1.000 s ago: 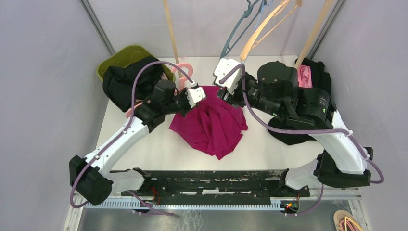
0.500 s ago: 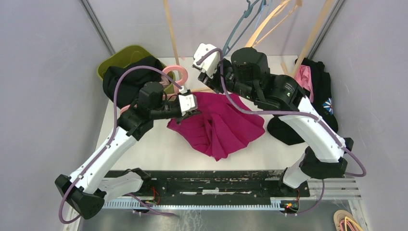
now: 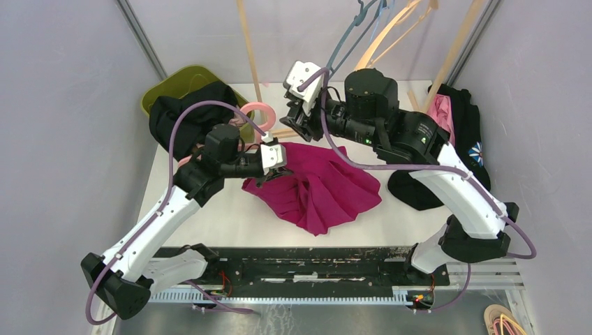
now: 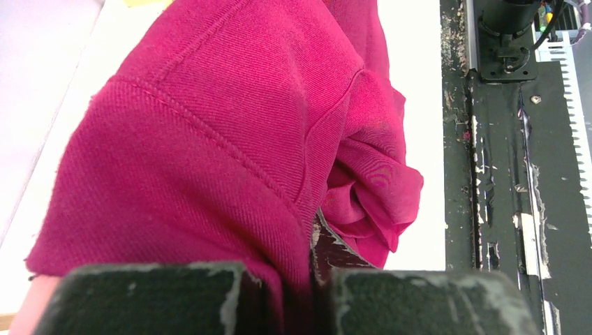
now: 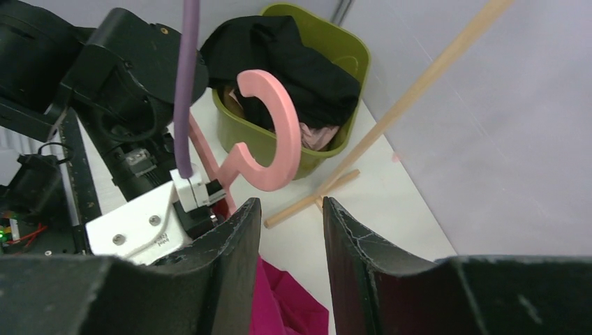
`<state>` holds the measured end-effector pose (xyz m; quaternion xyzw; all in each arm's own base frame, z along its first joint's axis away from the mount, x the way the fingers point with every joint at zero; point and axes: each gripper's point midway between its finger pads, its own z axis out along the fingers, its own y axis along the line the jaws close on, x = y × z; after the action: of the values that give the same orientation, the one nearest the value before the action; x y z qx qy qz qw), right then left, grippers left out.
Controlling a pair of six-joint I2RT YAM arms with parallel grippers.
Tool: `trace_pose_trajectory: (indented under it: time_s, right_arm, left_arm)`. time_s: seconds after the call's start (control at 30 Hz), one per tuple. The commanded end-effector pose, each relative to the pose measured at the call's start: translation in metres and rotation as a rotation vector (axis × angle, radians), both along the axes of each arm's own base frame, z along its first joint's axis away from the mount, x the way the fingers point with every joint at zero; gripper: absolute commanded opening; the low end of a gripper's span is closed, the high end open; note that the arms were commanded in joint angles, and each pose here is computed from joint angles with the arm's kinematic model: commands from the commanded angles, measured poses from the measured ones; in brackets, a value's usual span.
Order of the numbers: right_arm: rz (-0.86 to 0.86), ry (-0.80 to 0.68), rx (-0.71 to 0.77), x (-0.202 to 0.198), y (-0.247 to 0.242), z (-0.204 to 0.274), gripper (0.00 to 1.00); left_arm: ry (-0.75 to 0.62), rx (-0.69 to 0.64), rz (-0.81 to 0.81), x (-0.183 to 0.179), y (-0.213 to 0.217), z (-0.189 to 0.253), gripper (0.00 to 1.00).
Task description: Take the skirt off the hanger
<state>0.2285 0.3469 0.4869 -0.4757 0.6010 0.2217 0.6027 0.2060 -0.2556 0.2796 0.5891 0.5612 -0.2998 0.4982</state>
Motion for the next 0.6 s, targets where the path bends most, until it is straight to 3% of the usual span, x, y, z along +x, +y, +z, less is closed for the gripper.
trace_pose_trajectory:
  time_s: [0.0, 0.57]
  right_arm:
    - [0.062, -0.009, 0.115, -0.008, 0.011, 0.023, 0.43]
    - [0.1, 0.004, 0.133, 0.006, 0.035, 0.011, 0.47]
  left_arm:
    - [-0.106, -0.102, -0.047, -0.001, -0.01, 0.046, 0.03]
    - [-0.114, -0.105, -0.042, -0.005, -0.008, 0.051, 0.03]
